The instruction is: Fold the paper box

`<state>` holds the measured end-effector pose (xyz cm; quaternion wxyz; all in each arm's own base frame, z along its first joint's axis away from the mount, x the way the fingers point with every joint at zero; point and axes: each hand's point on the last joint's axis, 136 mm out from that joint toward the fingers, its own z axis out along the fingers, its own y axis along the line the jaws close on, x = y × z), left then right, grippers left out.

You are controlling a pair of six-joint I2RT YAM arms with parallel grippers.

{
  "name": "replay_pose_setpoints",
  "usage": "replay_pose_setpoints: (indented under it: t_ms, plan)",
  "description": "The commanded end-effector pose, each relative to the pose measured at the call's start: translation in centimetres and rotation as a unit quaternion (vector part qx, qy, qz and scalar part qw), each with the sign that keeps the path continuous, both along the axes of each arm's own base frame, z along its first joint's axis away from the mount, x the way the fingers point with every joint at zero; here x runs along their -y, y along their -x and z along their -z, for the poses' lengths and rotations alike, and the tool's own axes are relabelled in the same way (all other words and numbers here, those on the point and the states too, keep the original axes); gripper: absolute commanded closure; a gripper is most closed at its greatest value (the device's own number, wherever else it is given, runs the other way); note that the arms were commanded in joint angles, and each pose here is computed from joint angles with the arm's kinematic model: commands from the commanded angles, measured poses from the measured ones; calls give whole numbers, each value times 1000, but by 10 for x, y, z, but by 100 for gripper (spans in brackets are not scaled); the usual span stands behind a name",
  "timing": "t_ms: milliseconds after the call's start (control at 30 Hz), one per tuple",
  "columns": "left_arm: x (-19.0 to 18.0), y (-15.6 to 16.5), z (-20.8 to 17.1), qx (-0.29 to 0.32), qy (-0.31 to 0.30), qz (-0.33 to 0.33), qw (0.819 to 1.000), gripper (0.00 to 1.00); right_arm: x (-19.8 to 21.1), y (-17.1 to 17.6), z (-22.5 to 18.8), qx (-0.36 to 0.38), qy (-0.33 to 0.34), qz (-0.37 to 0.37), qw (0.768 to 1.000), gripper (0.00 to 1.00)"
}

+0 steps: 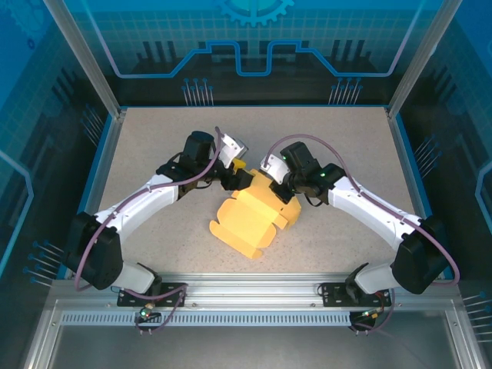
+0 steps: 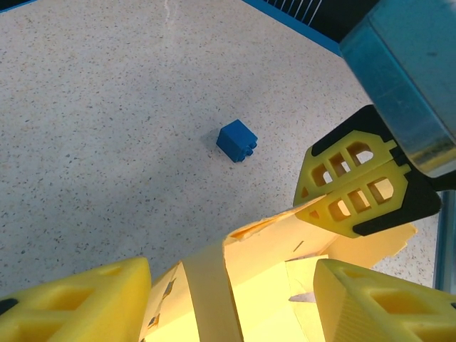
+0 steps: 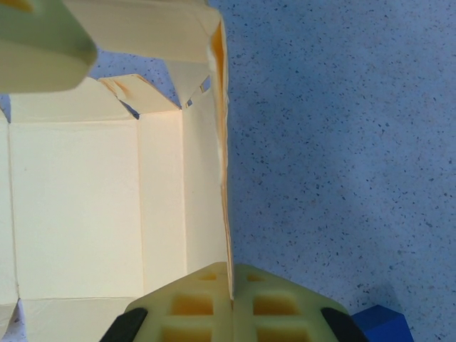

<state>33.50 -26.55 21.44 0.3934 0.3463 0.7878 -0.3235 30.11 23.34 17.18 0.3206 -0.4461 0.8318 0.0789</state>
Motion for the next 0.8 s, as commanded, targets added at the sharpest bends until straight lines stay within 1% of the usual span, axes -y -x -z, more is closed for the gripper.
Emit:
replay_pose_setpoints:
  t_ms: [0, 100, 200, 333, 467, 633, 767]
  plan:
    - [-5, -9, -14, 26, -2, -30, 999, 37, 6, -4, -5, 26, 16, 15, 999, 97]
    - [-22, -21, -13, 34, -3, -92, 995, 36, 16, -13, 1, 35, 43, 42, 998, 97]
    - [-43, -29, -12, 32, 15, -153, 988, 36, 24, -21, 7, 55, 80, 65, 993, 96]
    - [-77, -38, -6, 16, 51, -238, 970, 34, 28, -33, 13, 99, 149, 83, 980, 96]
    - [-107, -47, 20, -28, 59, -307, 949, 34, 27, -45, 14, 144, 203, 92, 964, 97]
    - [-134, -58, 58, -83, 45, -358, 929, 34, 22, -52, 15, 185, 245, 89, 947, 97]
    - [-138, -67, 85, -114, 22, -369, 922, 35, 19, -56, 19, 218, 288, 80, 929, 97]
